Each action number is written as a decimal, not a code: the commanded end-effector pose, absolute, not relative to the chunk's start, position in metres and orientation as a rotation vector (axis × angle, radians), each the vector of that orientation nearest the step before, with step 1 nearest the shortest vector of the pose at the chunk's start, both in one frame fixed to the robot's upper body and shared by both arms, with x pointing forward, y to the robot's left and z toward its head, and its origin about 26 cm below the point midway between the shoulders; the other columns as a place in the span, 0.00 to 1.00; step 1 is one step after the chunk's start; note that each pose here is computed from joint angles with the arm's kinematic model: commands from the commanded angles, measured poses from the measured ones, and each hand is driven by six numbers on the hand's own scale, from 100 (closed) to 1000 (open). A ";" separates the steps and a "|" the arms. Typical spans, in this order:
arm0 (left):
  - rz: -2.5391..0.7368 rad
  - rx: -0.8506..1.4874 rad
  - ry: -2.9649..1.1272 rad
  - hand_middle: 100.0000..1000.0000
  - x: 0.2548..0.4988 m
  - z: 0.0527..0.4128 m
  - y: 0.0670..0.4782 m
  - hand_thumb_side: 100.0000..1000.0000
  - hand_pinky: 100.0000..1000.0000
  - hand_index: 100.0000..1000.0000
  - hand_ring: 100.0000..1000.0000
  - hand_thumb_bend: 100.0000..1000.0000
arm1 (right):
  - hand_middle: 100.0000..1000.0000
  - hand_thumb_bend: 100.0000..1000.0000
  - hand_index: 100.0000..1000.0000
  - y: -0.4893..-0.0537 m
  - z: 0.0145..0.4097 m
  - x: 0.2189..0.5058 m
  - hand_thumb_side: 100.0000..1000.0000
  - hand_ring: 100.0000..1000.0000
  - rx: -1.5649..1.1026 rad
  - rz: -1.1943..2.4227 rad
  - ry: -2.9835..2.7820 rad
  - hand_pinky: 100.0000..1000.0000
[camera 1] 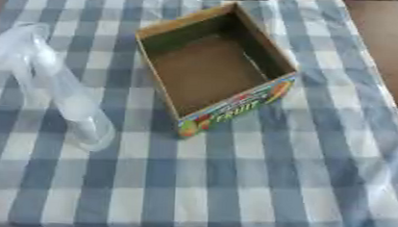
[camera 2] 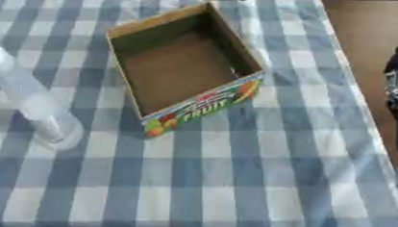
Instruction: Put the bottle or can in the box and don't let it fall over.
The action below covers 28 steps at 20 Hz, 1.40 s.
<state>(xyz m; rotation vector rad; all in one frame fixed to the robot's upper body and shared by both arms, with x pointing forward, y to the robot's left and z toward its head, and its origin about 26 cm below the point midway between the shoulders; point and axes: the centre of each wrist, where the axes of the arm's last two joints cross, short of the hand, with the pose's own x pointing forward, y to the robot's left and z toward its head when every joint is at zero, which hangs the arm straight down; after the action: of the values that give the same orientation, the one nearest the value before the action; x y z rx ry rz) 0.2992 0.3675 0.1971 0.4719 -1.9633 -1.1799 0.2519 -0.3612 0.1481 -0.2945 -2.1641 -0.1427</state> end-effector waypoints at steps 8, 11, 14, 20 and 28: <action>-1.192 0.471 -1.894 1.00 0.308 0.205 0.360 1.00 1.00 0.95 1.00 0.28 | 1.00 0.00 0.91 -0.360 0.158 0.251 0.25 0.97 -0.307 -0.102 -2.187 0.94; -1.207 0.479 -1.882 1.00 0.311 0.207 0.357 1.00 1.00 0.95 1.00 0.26 | 1.00 0.00 0.91 -0.360 0.157 0.251 0.26 0.97 -0.306 -0.103 -2.185 0.94; -1.260 0.494 -1.869 1.00 0.312 0.209 0.353 1.00 1.00 0.96 1.00 0.21 | 1.00 0.00 0.91 -0.360 0.157 0.251 0.26 0.97 -0.305 -0.103 -2.183 0.94; -1.412 0.503 -1.840 1.00 0.311 0.211 0.351 1.00 1.00 0.97 1.00 0.33 | 1.00 0.00 0.91 -0.359 0.157 0.251 0.27 0.97 -0.305 -0.103 -2.177 0.94; -1.494 0.613 -1.803 1.00 0.309 0.213 0.352 1.00 1.00 0.98 1.00 0.33 | 1.00 0.00 0.91 -0.359 0.156 0.251 0.28 0.97 -0.305 -0.103 -2.174 0.94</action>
<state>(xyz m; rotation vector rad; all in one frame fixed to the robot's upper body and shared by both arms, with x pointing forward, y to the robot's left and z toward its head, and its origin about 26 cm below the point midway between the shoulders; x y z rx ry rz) 0.3114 0.3498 0.2014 0.5561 -1.8102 -1.4555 0.2522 -0.3594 0.1469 -0.2960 -2.1464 -0.1325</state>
